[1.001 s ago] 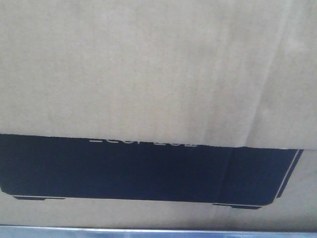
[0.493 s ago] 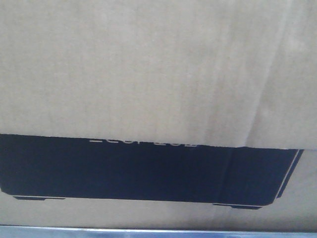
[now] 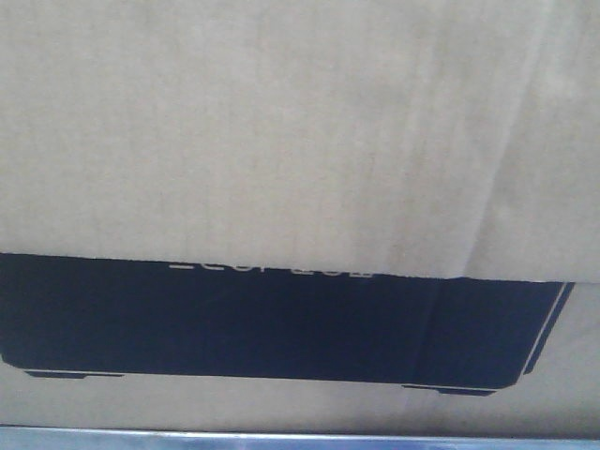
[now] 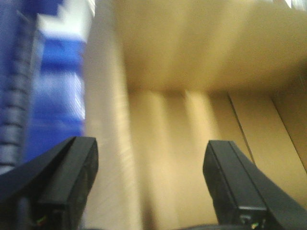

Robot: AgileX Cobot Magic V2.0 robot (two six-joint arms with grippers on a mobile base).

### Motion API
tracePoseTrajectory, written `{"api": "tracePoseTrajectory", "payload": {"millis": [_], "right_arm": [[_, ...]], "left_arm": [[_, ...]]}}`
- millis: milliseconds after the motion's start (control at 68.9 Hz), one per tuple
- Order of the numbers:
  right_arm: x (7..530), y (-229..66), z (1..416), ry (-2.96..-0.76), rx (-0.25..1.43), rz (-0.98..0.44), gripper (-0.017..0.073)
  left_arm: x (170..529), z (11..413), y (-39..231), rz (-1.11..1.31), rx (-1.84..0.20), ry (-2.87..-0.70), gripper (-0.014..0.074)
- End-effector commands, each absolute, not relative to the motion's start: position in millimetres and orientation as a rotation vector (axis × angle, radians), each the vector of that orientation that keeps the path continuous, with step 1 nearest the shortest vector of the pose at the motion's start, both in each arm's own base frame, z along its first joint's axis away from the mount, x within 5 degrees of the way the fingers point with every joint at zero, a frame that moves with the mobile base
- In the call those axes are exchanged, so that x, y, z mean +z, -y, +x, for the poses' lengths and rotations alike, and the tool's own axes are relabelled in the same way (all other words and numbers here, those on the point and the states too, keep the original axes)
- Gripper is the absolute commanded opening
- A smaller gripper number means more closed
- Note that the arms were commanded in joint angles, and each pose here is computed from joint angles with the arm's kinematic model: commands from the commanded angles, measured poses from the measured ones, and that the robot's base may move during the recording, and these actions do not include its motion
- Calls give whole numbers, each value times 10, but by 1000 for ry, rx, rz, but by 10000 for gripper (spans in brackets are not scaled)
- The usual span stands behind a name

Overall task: Grab box from left shelf to table start
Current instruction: 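Close both grippers on the box side walls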

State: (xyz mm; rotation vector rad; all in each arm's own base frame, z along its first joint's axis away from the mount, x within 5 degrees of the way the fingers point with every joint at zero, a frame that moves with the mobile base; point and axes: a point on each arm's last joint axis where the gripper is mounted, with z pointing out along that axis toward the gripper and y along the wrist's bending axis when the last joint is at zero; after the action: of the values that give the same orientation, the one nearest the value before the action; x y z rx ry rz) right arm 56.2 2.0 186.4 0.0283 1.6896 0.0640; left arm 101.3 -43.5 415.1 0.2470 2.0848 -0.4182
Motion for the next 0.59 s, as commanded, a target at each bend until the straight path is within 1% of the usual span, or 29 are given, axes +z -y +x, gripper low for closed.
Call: {"api": "tracePoseTrajectory", "payload": {"millis": [0, 232, 406, 580], "right_arm": [[1936, -14, 563, -1597, 58, 28, 57], [1936, -14, 563, -1597, 58, 28, 57], [1936, -14, 563, -1597, 58, 28, 57], [1941, -14, 563, -1591, 58, 28, 57]], "left_arm": [[4324, 1174, 506, 252, -448, -2066, 373], [4373, 1612, 576, 289, -330, -2271, 373], [4369, 1831, 642, 270, -330, -2408, 372], [4327, 1964, 679, 254, -325, -2483, 372]]}}
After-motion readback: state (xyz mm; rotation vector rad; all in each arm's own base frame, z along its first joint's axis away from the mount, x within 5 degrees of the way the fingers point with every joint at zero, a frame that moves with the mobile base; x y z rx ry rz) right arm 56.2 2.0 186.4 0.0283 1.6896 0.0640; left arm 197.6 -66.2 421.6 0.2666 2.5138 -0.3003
